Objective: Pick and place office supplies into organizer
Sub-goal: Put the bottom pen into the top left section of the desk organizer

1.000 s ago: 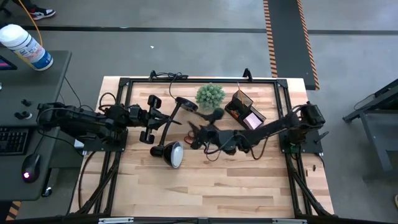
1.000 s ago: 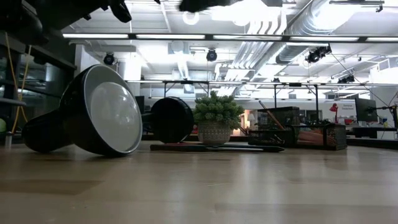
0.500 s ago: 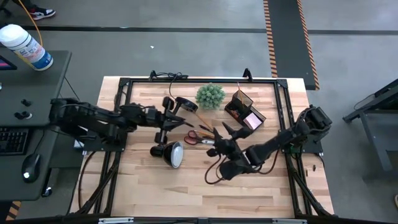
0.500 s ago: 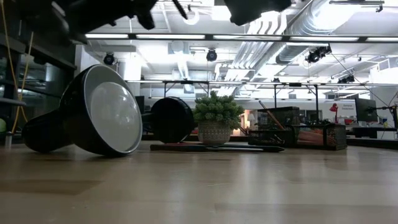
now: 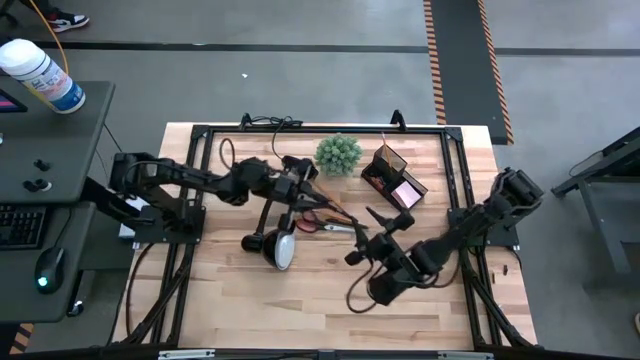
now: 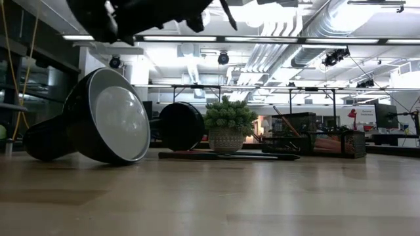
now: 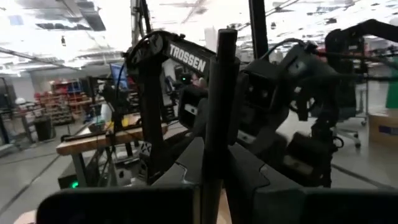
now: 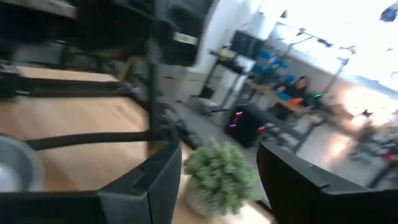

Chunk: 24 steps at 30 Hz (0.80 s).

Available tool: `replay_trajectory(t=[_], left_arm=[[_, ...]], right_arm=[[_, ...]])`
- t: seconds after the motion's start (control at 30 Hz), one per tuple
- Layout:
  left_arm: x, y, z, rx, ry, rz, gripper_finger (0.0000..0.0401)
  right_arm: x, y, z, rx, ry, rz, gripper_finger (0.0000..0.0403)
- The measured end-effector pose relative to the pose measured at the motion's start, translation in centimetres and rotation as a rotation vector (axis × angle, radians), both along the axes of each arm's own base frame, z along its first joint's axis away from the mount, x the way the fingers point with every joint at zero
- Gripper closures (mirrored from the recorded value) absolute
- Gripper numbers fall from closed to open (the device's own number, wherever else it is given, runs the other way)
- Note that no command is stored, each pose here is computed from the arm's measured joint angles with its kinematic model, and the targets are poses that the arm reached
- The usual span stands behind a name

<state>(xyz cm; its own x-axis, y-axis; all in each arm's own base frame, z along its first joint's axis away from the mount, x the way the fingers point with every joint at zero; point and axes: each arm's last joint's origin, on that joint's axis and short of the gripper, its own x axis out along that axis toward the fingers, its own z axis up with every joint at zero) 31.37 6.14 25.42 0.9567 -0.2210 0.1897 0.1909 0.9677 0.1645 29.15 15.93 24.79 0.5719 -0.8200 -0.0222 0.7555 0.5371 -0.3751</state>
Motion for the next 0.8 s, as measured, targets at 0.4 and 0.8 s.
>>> replay_trajectory(t=[0.4,0.8], left_arm=[[1.9,1.5,0.7,0.012,-0.014,-0.071,0.0382],[1.7,2.4,0.6,0.059,-0.010,-0.055,0.0382]], right_arm=[[-0.3,-1.6,1.8,0.114,0.031,0.077,0.0205],[-1.0,-5.0,5.7,0.207,0.091,0.202,0.0235]])
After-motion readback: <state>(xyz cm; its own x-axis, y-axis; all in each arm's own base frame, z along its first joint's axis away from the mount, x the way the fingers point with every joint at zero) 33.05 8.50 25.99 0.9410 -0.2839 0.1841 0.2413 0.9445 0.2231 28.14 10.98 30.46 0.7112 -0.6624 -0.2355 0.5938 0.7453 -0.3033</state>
